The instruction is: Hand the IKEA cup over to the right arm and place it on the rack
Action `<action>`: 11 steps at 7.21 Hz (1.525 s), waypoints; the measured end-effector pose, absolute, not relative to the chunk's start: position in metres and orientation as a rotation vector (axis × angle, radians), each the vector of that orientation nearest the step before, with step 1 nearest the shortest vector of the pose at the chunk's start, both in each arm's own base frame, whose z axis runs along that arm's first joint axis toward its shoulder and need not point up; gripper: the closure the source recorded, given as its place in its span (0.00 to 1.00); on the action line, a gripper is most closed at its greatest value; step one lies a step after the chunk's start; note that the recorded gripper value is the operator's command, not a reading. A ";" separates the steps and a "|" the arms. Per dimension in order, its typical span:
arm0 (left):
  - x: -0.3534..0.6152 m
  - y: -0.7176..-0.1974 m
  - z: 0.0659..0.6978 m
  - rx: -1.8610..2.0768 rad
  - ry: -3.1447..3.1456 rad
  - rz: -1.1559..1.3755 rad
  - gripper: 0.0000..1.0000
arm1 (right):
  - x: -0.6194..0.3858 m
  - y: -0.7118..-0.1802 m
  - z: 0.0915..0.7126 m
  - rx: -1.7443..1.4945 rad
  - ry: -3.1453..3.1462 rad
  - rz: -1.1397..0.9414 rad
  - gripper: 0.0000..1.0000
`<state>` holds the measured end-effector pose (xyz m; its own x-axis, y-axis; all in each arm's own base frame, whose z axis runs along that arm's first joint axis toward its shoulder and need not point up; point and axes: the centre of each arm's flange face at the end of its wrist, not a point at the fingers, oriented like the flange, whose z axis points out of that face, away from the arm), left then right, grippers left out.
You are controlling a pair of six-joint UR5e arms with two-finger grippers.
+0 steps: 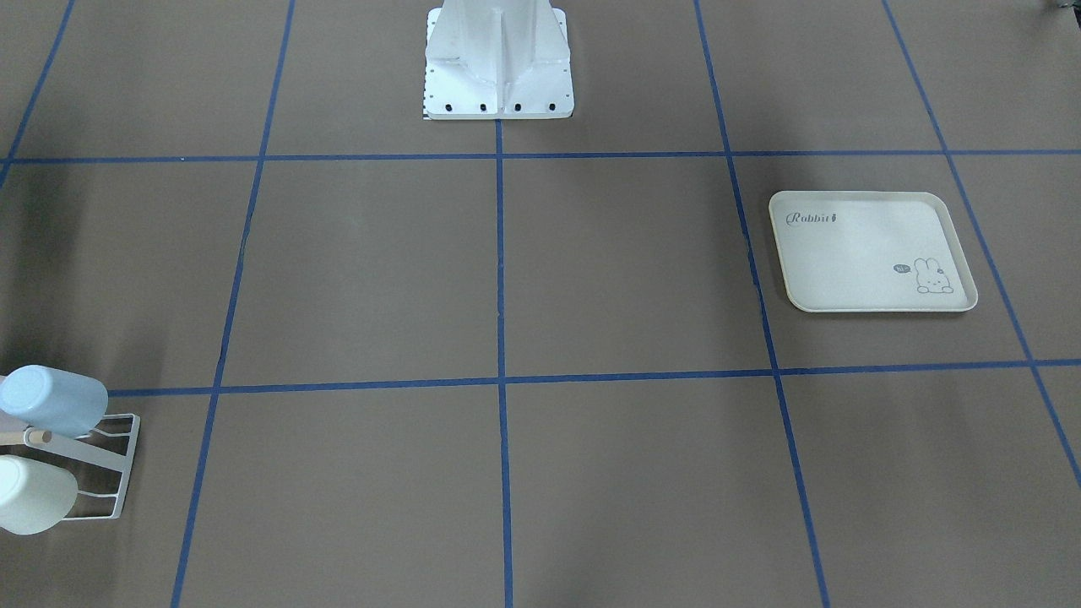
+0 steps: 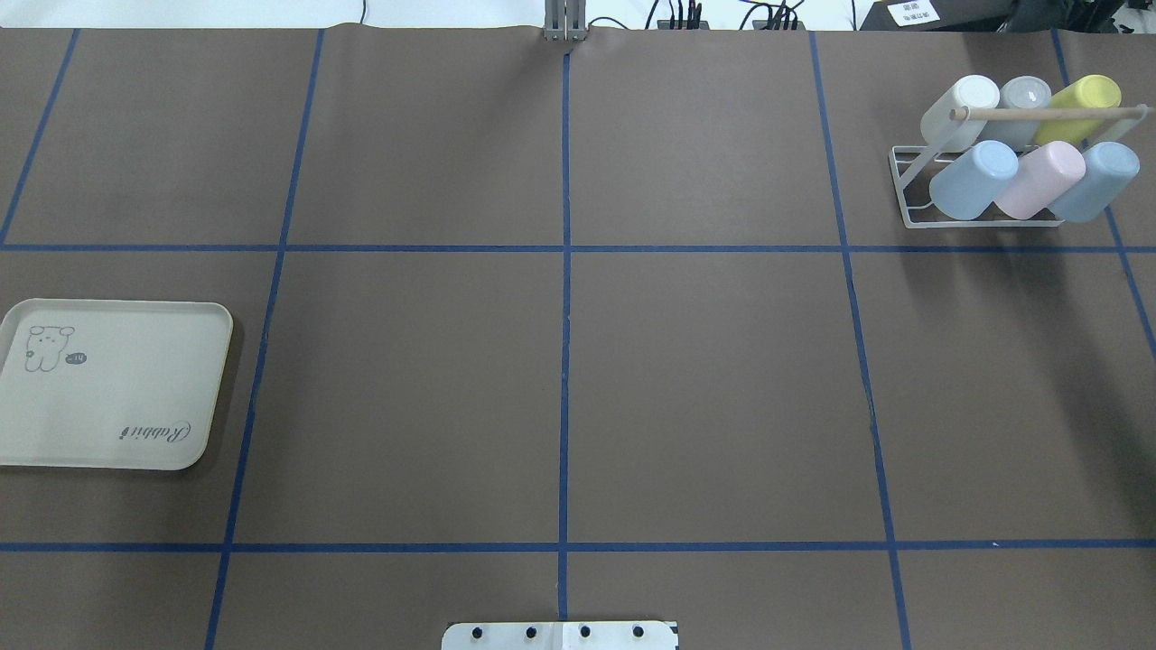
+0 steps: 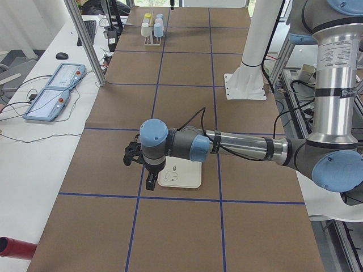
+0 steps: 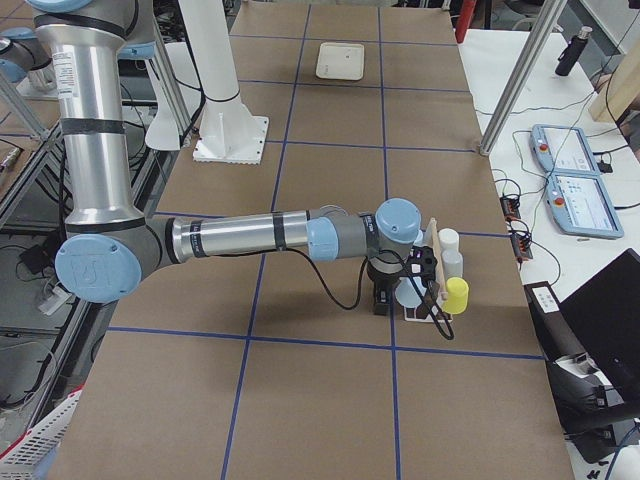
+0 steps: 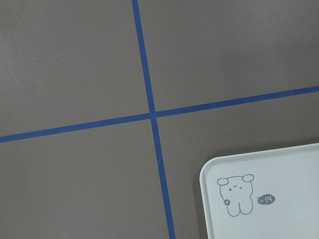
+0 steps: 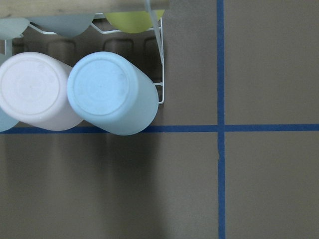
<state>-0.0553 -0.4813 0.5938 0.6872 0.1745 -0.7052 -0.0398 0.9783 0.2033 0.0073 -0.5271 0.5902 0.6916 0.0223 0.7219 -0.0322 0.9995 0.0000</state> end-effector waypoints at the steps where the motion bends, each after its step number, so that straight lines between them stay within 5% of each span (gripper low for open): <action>1: -0.055 -0.481 0.592 0.180 0.805 0.122 0.00 | 0.006 -0.528 0.589 0.015 -0.807 0.028 0.01; 11: -0.054 -0.483 0.588 0.189 0.805 0.129 0.00 | 0.004 -0.513 0.595 0.112 -0.828 -0.024 0.01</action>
